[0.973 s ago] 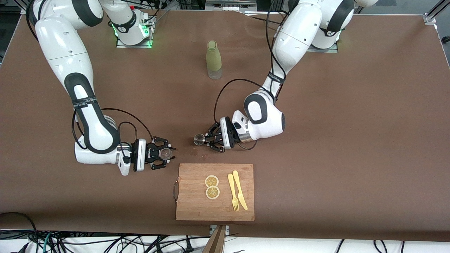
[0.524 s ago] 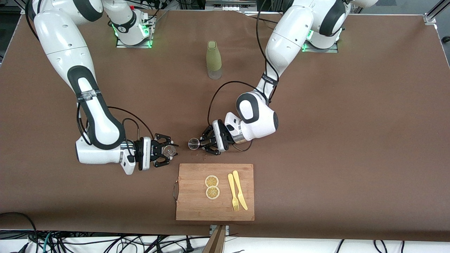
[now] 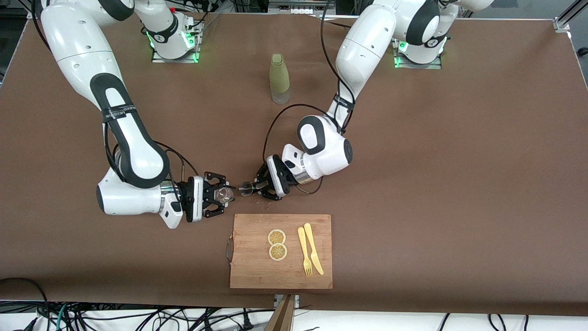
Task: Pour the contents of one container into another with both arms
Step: 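Tilt the glass over the jigger rim with the right gripper, then hold the glass tilted, pouring liquid into the jigger held by the left gripper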
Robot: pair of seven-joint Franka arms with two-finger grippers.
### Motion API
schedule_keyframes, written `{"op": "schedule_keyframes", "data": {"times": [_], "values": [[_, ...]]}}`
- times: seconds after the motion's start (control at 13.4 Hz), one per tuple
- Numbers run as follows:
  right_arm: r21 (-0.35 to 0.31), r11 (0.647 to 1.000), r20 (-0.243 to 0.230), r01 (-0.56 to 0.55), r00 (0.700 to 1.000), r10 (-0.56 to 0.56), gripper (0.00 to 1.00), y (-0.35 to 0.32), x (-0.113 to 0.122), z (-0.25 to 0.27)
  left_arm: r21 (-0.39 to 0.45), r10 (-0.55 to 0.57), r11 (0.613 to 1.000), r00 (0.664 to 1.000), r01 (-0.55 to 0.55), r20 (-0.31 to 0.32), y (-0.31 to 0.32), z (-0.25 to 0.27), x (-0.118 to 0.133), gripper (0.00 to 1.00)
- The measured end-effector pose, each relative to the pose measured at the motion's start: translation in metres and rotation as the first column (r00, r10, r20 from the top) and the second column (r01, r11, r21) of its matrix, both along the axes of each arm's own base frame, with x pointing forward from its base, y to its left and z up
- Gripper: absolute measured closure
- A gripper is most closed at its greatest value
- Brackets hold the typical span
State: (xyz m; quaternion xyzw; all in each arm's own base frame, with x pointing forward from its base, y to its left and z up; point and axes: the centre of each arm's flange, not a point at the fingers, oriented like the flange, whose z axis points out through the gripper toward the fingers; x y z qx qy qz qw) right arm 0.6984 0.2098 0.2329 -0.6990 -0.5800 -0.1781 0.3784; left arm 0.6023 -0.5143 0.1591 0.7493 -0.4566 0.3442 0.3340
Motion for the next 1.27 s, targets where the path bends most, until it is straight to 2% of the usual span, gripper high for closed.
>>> {"op": "schedule_keyframes", "data": {"times": [0.45,0.75,1.27], "values": [[-0.071,0.997,-0.016,-0.026,1.0,0.025,0.62,0.008,-0.004,0.001,0.013,0.014,1.0,1.0,-0.014,0.002,0.0,0.002,0.001,0.79],[-0.089,0.995,-0.007,-0.033,0.999,0.033,0.62,0.009,-0.002,0.005,0.027,0.036,0.999,0.999,-0.036,0.014,0.001,0.001,0.001,0.79],[-0.159,0.984,-0.012,-0.079,0.997,0.079,0.62,0.03,-0.009,0.011,0.034,0.054,0.998,0.998,-0.054,0.021,0.003,0.001,0.002,0.79]]}}
